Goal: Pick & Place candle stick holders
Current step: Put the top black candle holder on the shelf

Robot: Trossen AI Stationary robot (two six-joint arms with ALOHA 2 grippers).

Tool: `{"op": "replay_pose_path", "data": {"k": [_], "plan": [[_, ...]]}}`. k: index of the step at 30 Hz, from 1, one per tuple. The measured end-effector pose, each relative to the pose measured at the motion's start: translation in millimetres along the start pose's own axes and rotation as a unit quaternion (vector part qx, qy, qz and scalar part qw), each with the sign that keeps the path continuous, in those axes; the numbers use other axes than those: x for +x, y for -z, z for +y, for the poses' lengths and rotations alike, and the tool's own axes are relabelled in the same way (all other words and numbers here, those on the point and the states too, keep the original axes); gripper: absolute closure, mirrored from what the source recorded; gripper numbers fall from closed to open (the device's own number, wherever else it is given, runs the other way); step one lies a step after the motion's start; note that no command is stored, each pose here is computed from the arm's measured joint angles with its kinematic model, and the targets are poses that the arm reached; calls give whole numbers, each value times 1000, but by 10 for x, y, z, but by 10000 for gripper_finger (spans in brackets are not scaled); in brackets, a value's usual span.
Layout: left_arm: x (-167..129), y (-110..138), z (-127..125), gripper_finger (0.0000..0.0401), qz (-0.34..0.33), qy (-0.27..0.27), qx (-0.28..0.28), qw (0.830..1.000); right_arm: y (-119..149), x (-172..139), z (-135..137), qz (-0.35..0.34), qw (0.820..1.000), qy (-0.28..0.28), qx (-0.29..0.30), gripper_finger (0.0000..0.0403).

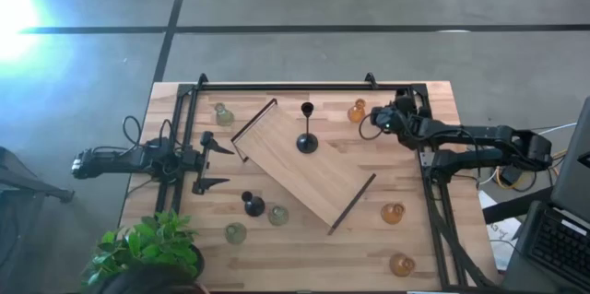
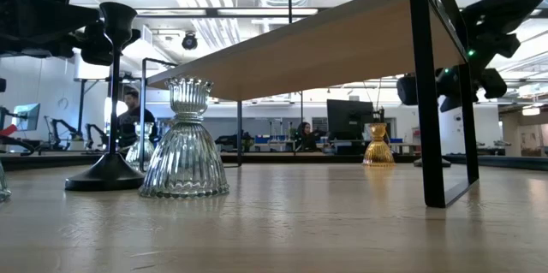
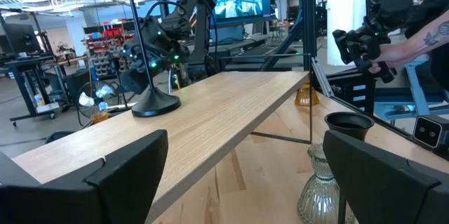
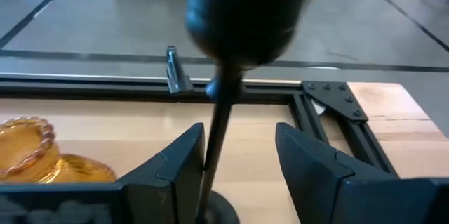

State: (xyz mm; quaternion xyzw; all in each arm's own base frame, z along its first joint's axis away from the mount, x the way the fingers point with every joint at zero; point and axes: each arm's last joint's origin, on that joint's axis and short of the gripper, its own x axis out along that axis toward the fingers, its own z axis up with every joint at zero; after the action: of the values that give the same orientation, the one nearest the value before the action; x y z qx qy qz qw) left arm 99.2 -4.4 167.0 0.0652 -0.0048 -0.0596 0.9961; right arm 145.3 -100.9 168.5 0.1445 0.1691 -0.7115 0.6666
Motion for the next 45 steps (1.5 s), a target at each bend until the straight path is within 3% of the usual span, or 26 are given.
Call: {"op": "replay_pose_path", "data": {"k": [4,10,19,23,30,35,41,45], "plan": [[0,0,0,18,0,0,0,1000,-7,17,-11,0,1000,5,3,276],[0,0,0,18,0,0,0,1000,-7,18,-12,-1,1000,6,3,382],[0,0,0,18,0,0,0,1000,-111,-11,38,4,1000,-15,4,392],[0,0,0,18,0,0,0,1000,-392,-117,99,-7,998,-49,-42,393],[0,0,0,18,0,0,0,1000,-1061,-567,-32,-10,987,-153,-47,394],[0,0,0,18,0,0,0,1000,-1452,-1009,-255,15,950,-308,-45,394],[0,0,0,18,0,0,0,1000,-1795,-1497,-365,-30,878,-471,-81,394],[0,0,0,18,0,0,0,1000,-1796,-1683,-214,-14,831,-543,-120,394]]}}
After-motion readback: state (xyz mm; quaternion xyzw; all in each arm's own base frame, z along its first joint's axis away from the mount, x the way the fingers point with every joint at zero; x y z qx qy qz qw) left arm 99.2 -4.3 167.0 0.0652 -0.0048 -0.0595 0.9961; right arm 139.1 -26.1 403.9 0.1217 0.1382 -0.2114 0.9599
